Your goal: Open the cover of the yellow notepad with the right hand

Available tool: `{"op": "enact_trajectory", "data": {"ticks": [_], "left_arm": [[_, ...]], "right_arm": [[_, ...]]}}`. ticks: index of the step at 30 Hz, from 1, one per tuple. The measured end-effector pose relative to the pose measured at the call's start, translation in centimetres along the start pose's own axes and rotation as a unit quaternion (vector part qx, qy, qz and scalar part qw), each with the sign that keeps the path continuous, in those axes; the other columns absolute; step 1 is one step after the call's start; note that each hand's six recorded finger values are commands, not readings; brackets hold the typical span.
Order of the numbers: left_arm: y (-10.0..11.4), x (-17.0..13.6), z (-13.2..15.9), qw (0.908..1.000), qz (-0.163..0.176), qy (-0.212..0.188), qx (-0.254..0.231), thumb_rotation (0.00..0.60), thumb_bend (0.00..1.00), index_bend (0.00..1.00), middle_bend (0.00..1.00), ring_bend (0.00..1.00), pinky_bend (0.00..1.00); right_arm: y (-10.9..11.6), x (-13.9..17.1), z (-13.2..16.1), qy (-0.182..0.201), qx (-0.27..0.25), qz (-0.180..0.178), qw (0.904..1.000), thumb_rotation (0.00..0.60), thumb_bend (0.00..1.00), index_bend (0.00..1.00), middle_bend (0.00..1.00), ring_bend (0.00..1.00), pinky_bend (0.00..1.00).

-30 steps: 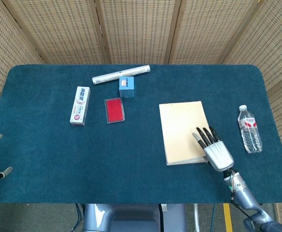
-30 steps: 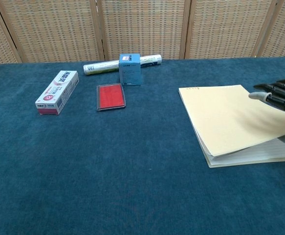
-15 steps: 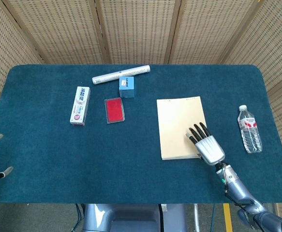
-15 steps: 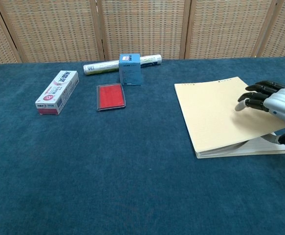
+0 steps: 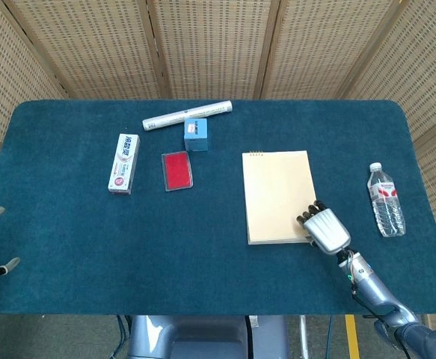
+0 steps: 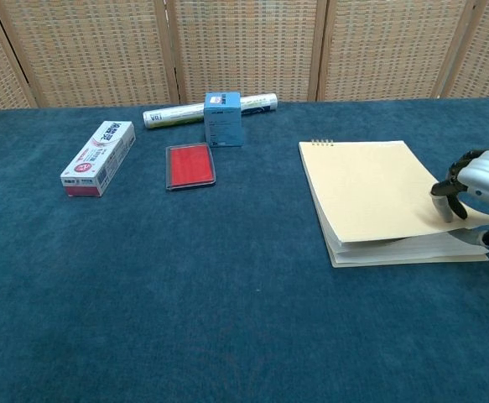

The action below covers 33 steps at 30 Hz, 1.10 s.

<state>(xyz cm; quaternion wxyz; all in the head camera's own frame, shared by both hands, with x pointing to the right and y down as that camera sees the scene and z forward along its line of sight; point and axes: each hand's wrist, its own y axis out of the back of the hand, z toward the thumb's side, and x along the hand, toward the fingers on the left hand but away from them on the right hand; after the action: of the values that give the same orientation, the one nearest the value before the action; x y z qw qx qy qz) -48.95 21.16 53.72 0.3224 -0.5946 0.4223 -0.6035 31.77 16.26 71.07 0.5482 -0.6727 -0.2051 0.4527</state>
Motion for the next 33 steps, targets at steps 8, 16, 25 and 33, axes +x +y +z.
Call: {"op": "enact_trajectory", "data": {"ticks": [8,16,25,33], "left_arm": [[-0.2,0.0,0.1,1.0000,-0.003,0.000,0.001,0.600,0.00,0.00,0.00,0.00,0.00],[-0.2,0.0,0.2,1.0000,-0.003,-0.001,0.001,0.600,0.00,0.00,0.00,0.00,0.00],[-0.2,0.0,0.2,1.0000,-0.003,-0.001,0.001,0.600,0.00,0.00,0.00,0.00,0.00],[-0.2,0.0,0.3,1.0000,-0.004,-0.001,0.002,0.600,0.00,0.00,0.00,0.00,0.00]], "right_arm": [[0.2,0.6,-0.5,0.009,-0.033,-0.011,0.9994,0.600,0.93,0.65,0.62,0.43,0.46],[0.5,1.3,-0.4,0.015,-0.069,-0.018,0.9973,0.600,1.00,0.65,0.62,0.44,0.50],[1.4,3.3,0.5,0.056,-0.089,-0.013,0.9944,0.600,1.00,0.65,0.62,0.44,0.50],[2.7,5.8,1.7,0.106,-0.094,-0.016,0.9898,0.600,1.00,0.65,0.62,0.44,0.50]]}}
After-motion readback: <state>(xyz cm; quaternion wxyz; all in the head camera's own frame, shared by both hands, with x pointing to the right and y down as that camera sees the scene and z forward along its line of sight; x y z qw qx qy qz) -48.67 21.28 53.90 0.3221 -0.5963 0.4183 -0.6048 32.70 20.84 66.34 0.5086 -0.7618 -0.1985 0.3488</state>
